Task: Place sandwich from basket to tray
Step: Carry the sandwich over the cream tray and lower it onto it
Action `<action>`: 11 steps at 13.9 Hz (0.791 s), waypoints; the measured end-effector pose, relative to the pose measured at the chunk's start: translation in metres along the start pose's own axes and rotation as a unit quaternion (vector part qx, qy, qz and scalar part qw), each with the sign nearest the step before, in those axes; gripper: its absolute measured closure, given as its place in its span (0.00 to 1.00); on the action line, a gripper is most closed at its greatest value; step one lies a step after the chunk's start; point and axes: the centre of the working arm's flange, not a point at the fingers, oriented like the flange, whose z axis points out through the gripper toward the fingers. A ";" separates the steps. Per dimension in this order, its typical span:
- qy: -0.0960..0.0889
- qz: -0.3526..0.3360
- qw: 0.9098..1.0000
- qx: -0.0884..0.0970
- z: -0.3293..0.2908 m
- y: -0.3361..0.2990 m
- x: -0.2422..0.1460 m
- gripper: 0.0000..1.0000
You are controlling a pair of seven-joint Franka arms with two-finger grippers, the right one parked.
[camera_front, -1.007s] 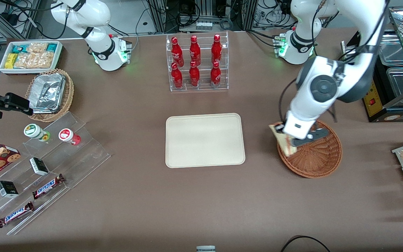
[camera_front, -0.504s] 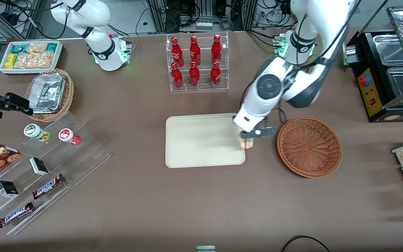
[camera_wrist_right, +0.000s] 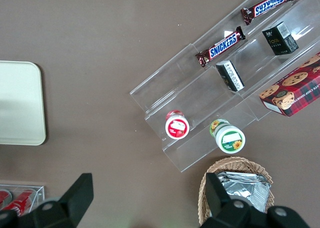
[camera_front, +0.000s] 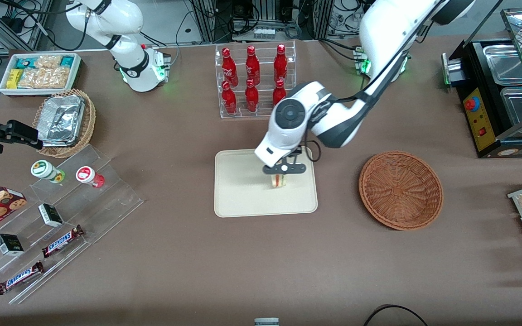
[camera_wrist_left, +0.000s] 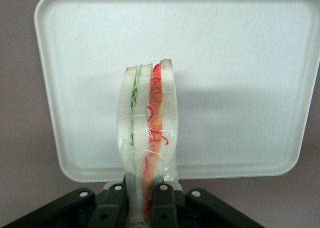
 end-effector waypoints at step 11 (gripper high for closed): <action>0.033 0.004 0.999 0.017 0.039 0.031 0.022 0.84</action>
